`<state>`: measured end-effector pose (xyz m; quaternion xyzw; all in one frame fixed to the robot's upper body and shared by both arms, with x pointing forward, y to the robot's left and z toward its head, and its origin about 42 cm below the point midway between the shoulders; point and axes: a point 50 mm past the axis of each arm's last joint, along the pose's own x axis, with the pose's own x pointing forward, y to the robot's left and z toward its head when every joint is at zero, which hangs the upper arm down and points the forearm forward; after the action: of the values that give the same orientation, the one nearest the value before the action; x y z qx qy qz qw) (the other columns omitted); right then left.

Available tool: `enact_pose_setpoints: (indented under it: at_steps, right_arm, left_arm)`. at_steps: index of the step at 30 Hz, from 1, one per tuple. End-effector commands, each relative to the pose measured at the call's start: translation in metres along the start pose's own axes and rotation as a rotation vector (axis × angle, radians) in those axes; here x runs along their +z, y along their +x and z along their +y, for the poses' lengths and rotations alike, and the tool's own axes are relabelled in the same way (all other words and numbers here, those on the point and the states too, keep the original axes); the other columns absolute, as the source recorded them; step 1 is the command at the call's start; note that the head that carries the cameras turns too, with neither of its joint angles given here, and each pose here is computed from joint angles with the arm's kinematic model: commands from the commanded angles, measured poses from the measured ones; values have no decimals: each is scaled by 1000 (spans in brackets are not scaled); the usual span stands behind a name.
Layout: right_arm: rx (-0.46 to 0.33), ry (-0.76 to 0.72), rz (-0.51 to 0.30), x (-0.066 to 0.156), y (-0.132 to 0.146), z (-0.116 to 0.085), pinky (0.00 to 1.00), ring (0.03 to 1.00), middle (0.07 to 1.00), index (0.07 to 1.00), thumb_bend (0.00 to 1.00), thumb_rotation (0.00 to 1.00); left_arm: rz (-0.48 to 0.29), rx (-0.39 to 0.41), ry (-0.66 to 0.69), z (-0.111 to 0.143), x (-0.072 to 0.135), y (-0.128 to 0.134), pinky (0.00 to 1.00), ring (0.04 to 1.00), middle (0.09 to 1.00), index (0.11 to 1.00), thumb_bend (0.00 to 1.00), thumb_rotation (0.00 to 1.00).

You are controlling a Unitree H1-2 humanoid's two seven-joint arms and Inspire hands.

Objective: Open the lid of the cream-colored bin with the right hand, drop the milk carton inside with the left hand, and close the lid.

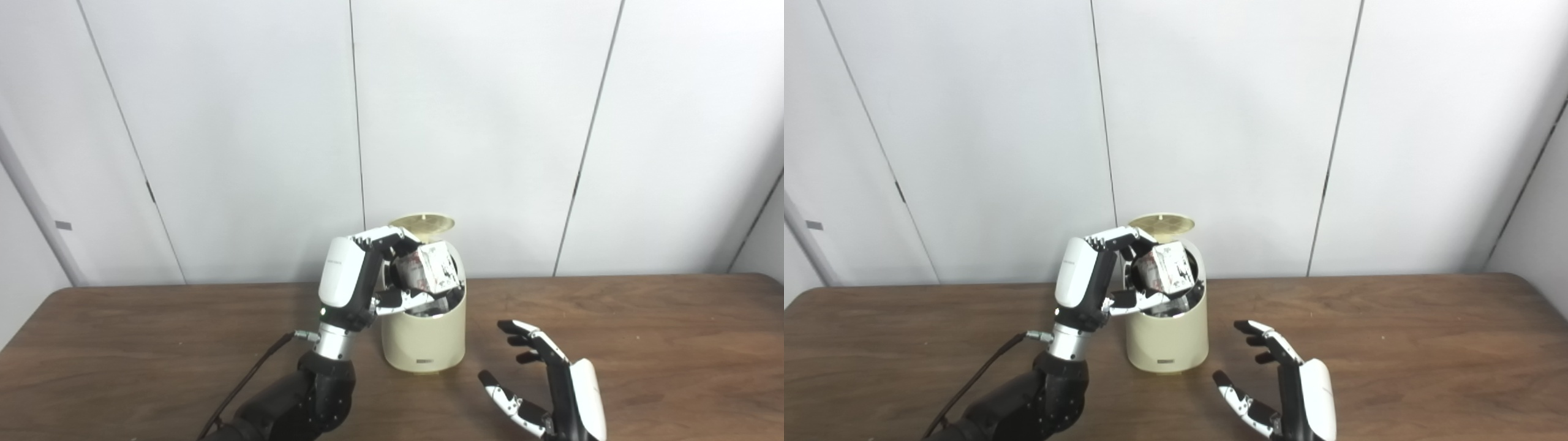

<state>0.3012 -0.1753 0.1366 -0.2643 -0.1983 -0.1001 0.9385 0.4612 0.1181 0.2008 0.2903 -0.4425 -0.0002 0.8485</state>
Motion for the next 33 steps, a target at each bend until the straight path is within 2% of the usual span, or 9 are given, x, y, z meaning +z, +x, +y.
enact_pose_setpoints:
  at_steps: [1,5,7,8,9,12,15,22,33]
  right_arm:
    - [33,44,70,-3,-29,21,571,697,733,711,305,149]
    - [33,44,58,-4,-29,20,565,693,732,711,306,114]
    - [35,42,64,-4,-29,20,561,688,732,711,304,129]
    - [37,41,69,-4,-29,20,572,697,735,713,303,156]
    - [37,40,71,-3,-29,20,580,703,736,714,302,169]
    - [34,39,69,-3,-29,19,580,703,738,714,301,159]
    - [34,42,67,-3,-29,19,587,708,739,715,297,162]
    - [34,50,65,-2,-28,20,576,699,736,713,295,150]
    - [35,42,65,-2,-28,19,562,688,734,711,296,128]
  left_arm:
    - [-65,51,-13,7,8,31,353,443,491,475,505,0]
    - [-46,42,-15,8,6,29,407,456,497,477,506,0]
    - [-28,27,-32,9,5,27,459,525,543,489,519,37]
    - [-19,16,-41,9,5,26,503,574,593,572,773,153]
    - [-10,6,-49,10,5,25,542,612,631,624,892,241]
    - [14,-21,-74,11,4,23,628,690,703,714,986,447]
    - [27,-35,-99,13,6,21,671,731,740,760,1000,547]
    - [19,-52,-98,13,7,19,749,799,790,813,1000,568]
    - [17,-50,-87,14,6,20,719,770,770,790,1000,533]
